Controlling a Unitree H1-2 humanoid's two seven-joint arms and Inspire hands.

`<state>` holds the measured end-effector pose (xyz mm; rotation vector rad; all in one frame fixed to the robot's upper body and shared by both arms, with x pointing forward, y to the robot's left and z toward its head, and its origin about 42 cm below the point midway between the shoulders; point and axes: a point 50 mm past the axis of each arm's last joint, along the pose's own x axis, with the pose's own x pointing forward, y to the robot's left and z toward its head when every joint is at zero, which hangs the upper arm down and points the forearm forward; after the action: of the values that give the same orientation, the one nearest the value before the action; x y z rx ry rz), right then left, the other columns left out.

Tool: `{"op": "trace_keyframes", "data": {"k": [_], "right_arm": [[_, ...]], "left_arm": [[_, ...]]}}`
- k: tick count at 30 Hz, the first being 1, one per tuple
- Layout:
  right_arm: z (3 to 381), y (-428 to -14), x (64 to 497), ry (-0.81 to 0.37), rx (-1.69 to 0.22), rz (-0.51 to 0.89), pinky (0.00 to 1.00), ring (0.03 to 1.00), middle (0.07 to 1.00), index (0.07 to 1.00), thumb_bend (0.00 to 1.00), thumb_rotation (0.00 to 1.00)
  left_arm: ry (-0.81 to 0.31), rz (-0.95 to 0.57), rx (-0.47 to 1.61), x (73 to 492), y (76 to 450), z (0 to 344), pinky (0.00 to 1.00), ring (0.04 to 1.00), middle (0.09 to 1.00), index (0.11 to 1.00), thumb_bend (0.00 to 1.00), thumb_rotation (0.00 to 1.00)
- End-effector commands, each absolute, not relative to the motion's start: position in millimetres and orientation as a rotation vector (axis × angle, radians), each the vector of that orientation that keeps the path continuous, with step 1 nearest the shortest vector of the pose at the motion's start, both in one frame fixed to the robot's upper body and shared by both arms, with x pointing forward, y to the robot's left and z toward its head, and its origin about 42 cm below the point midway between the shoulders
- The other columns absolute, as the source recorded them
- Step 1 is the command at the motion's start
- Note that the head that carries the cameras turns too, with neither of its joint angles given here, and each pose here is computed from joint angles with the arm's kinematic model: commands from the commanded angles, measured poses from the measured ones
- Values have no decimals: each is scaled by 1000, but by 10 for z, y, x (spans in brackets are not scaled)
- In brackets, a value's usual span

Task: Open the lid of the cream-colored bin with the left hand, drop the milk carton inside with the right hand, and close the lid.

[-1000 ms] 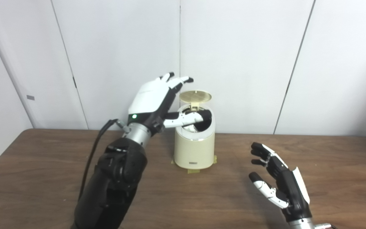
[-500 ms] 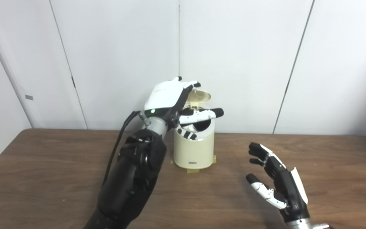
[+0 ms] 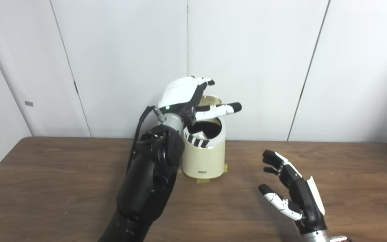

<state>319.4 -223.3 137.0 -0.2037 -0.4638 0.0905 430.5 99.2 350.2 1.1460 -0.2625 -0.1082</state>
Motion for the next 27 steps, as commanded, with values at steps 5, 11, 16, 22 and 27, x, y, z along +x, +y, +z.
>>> {"op": "trace_keyframes", "data": {"k": [5, 11, 16, 22, 27], "right_arm": [[1271, -2168, 3140, -463, -186, 102, 744, 821, 838, 822, 350, 424], [1272, -2171, 3133, -460, -188, 102, 738, 819, 840, 826, 353, 422], [1273, -2167, 3125, -453, -194, 101, 734, 817, 836, 824, 357, 431], [1296, -2192, 3150, -441, -223, 93, 729, 811, 836, 829, 345, 437], [1306, -2201, 3183, -447, -204, 95, 705, 806, 834, 829, 360, 405]], "left_arm": [[-337, -59, 1152, 4297, 946, 3720, 1000, 997, 926, 870, 983, 953], [-323, -75, 1171, 4282, 928, 3668, 1000, 999, 943, 875, 1000, 961], [-305, -85, 1184, 4281, 903, 3557, 1000, 998, 935, 867, 998, 953], [-277, -109, 1210, 4269, 904, 3417, 1000, 998, 894, 862, 989, 951], [-258, -130, 1216, 4237, 927, 3321, 1000, 990, 886, 862, 992, 950]]}}
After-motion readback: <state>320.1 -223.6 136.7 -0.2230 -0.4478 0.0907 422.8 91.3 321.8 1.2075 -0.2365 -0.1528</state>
